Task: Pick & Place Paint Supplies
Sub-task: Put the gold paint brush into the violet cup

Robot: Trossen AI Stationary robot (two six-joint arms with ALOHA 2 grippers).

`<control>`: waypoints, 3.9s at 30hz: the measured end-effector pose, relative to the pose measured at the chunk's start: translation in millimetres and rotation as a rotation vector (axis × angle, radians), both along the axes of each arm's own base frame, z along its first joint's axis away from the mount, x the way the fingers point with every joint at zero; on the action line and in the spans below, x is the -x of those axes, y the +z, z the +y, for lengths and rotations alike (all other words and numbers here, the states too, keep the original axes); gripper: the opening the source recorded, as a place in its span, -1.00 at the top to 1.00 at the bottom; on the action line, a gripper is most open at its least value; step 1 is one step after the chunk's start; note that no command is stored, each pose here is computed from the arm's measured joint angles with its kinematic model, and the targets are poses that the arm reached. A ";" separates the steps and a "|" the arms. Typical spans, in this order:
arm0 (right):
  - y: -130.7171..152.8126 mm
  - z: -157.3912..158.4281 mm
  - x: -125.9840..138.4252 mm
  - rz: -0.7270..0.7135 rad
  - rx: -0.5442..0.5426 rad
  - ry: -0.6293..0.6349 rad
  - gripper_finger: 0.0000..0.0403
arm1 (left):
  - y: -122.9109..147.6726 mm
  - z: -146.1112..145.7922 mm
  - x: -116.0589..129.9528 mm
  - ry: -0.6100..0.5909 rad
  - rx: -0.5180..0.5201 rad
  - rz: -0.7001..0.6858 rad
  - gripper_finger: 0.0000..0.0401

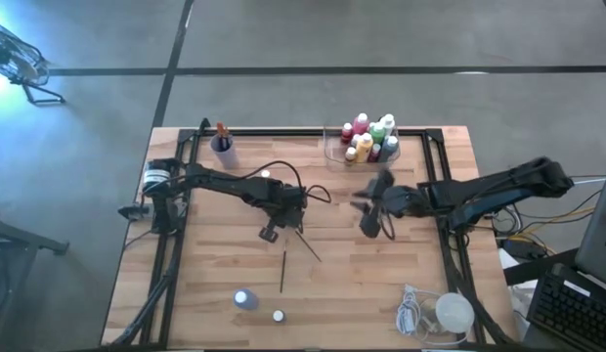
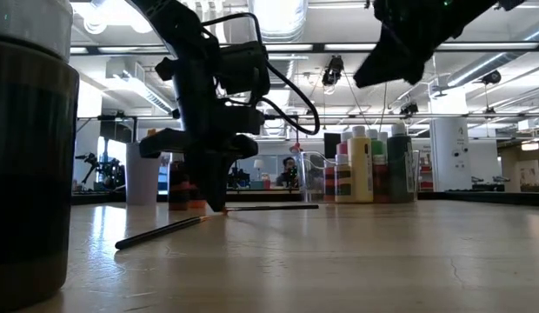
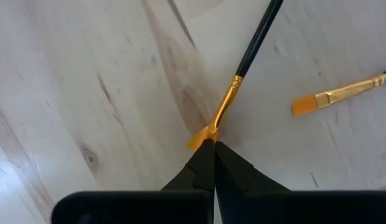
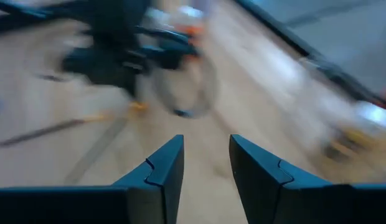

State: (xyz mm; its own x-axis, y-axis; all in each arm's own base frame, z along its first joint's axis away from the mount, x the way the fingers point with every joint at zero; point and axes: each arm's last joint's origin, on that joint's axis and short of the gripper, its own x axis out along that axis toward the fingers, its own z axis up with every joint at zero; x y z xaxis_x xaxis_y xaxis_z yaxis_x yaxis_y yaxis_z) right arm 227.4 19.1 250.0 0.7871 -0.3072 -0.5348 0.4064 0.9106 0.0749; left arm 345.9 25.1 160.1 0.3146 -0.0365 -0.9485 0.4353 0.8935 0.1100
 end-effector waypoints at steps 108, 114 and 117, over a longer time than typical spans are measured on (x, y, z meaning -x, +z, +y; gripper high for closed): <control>-71.6 42.3 -96.6 -0.096 0.317 0.076 0.96 | 104.9 -21.5 154.0 0.543 -0.008 -0.844 0.22; -46.5 41.8 -93.8 -0.182 0.398 0.104 0.95 | 99.6 -23.6 167.3 0.490 0.107 -1.066 0.22; -28.5 41.3 -91.5 -0.262 0.447 0.111 0.95 | 99.1 -26.6 168.9 0.389 0.214 -1.216 0.22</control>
State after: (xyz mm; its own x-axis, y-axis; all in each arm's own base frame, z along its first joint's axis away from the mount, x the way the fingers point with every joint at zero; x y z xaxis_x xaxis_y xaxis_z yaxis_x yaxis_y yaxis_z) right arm 318.9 60.3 221.6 0.9174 -0.3678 -0.1519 0.3256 0.9133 -0.2447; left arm 177.0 -1.4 259.1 0.9899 0.1376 -0.0345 -0.1341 0.9869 0.0895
